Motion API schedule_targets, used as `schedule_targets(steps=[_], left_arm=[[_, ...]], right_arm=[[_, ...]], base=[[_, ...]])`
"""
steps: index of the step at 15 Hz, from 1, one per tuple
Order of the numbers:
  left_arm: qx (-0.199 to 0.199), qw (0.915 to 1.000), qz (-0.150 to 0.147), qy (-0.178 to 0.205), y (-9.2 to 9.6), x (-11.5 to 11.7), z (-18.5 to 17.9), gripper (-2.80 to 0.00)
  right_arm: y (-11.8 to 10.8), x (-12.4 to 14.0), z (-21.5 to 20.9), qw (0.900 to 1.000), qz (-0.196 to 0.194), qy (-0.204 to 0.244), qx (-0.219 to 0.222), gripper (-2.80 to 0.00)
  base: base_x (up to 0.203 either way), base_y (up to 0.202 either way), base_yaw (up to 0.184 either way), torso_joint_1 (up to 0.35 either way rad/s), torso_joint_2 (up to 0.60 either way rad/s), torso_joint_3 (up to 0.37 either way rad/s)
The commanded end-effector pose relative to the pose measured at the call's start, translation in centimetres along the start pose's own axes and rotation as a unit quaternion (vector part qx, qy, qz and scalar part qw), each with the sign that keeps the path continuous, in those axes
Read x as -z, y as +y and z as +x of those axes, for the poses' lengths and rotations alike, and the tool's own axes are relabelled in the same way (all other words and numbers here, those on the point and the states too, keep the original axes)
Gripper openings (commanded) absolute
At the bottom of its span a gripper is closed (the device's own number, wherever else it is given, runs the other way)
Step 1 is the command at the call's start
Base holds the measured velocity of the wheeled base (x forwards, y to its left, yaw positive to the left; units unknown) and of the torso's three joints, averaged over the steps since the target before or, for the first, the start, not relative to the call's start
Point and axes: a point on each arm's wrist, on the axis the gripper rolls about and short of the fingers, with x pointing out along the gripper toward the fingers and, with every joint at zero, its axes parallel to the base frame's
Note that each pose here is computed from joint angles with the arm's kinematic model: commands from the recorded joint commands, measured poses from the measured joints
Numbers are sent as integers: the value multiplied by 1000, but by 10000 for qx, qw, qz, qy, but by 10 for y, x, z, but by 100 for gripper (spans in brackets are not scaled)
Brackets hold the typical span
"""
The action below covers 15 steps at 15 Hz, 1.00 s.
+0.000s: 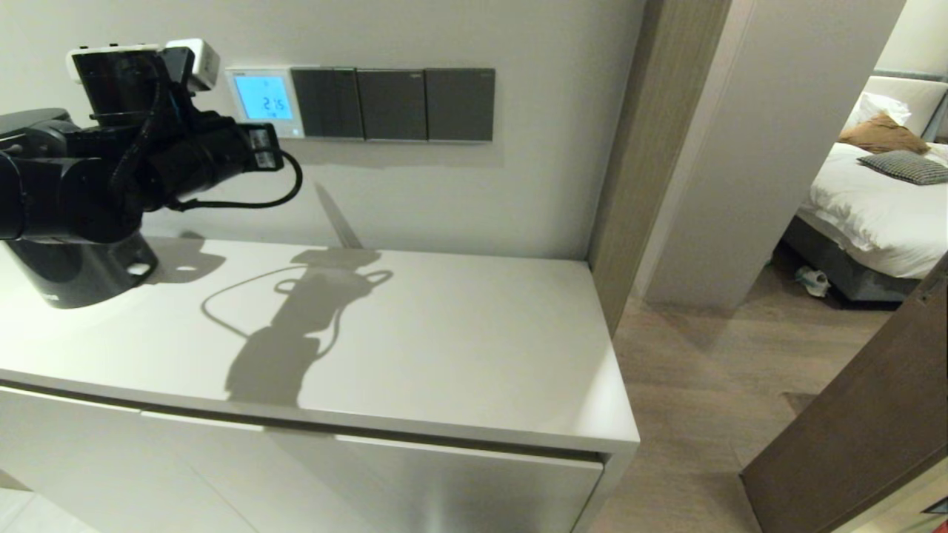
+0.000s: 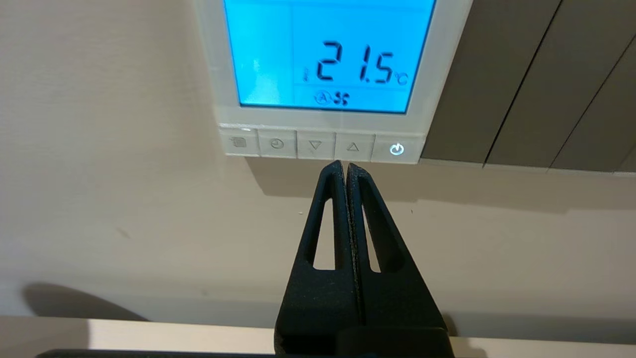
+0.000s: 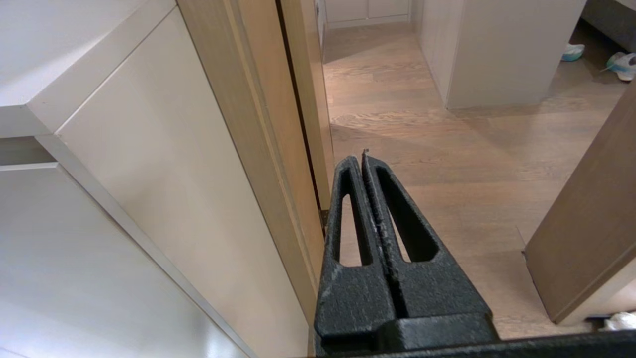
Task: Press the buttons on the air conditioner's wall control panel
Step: Press the temperature increase button
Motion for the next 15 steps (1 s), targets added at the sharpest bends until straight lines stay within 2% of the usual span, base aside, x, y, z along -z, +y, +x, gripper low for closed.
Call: schedule_targets(steps=[1, 15], left_arm=[[13, 10000, -2, 14, 0, 2, 2, -280], [13, 10000, -2, 12, 0, 6, 14, -280]], right_arm=[[0, 0, 0, 10000, 0, 13, -3, -280], [0, 0, 0, 10000, 0, 17, -3, -280]], base=[[0, 0, 0, 0, 0, 0], [0, 0, 0, 0, 0, 0]])
